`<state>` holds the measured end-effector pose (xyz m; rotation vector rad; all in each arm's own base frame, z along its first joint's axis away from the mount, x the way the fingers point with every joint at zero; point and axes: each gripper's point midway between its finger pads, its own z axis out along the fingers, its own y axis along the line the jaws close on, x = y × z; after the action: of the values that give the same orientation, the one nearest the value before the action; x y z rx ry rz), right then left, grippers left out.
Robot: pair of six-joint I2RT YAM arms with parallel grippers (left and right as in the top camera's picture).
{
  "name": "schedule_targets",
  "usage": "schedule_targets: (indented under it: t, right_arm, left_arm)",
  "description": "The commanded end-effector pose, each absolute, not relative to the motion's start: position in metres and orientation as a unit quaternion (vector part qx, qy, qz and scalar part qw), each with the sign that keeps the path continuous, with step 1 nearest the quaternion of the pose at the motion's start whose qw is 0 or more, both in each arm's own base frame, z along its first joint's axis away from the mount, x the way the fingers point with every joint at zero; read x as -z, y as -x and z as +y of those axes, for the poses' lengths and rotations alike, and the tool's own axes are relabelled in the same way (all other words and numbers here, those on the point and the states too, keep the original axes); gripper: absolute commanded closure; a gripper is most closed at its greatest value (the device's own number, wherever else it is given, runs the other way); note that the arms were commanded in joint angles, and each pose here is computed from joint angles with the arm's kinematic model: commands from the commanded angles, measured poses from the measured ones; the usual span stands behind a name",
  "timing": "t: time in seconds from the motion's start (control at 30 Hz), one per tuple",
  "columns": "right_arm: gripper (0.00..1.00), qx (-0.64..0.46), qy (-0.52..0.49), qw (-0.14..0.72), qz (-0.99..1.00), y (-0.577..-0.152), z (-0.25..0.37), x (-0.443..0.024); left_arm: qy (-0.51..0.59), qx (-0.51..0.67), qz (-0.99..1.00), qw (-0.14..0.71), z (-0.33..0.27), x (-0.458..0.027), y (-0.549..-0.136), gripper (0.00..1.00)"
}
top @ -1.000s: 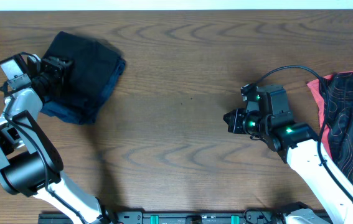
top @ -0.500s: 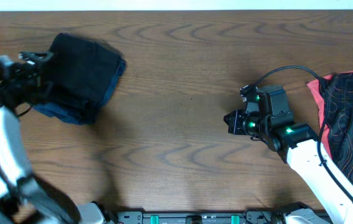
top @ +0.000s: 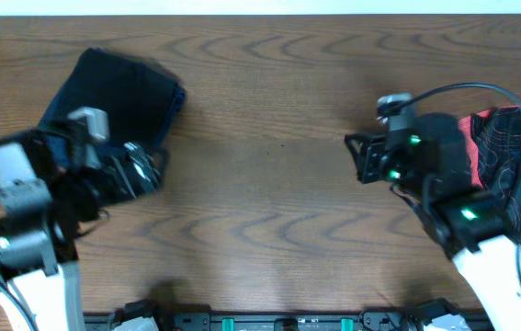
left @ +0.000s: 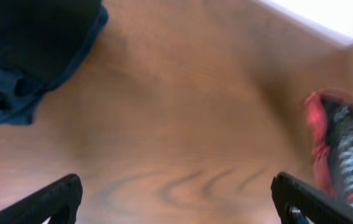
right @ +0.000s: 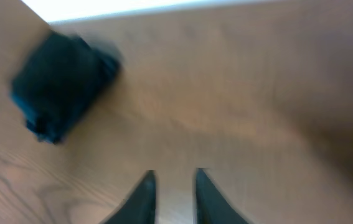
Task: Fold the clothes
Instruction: 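Release the bundle and pull the left gripper back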
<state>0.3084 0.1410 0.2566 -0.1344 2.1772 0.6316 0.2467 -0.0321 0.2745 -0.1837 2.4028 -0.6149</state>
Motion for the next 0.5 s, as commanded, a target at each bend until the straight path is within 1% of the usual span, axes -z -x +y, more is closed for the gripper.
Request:
schedule_targets:
  t: [0.0, 0.03, 0.1, 0.17, 0.2, 0.23, 0.33, 0.47]
  right_arm:
    - [0.72, -0.249, 0.065, 0.480, 0.839, -0.293, 0.131, -0.310]
    - [0.69, -0.246, 0.064, 0.483, 0.838, -0.288, 0.128, -0.314]
    - [0.52, -0.233, 0.055, 0.475, 0.847, -0.271, 0.119, -0.311]
    - [0.30, -0.220, 0.048, 0.466, 0.856, -0.263, 0.112, -0.305]
    - [0.17, -0.218, 0.046, 0.463, 0.858, -0.260, 0.110, -0.304]
    - [0.01, -0.217, 0.046, 0.460, 0.860, -0.258, 0.109, -0.302]
    - [0.01, -0.216, 0.046, 0.454, 0.863, -0.254, 0.109, -0.300]
    - [0.01, -0.215, 0.045, 0.451, 0.865, -0.255, 0.109, -0.298]
  left_arm:
    - [-0.002, 0.081, 0.941, 0.330, -0.018, -0.268, -0.223, 0.02]
    - [-0.012, 0.062, 0.943, 0.326, -0.019, -0.267, -0.215, 0.02]
    - [-0.041, 0.060, 0.944, 0.323, -0.030, -0.268, -0.197, 0.02]
    - [-0.050, 0.054, 0.946, 0.314, -0.030, -0.265, -0.186, 0.02]
    - [-0.048, 0.044, 0.949, 0.307, -0.027, -0.263, -0.181, 0.02]
    - [-0.044, 0.032, 0.953, 0.299, -0.022, -0.260, -0.177, 0.02]
    - [-0.034, -0.003, 0.960, 0.276, -0.009, -0.253, -0.168, 0.02]
    - [-0.025, 0.003, 0.959, 0.283, -0.010, -0.254, -0.171, 0.02]
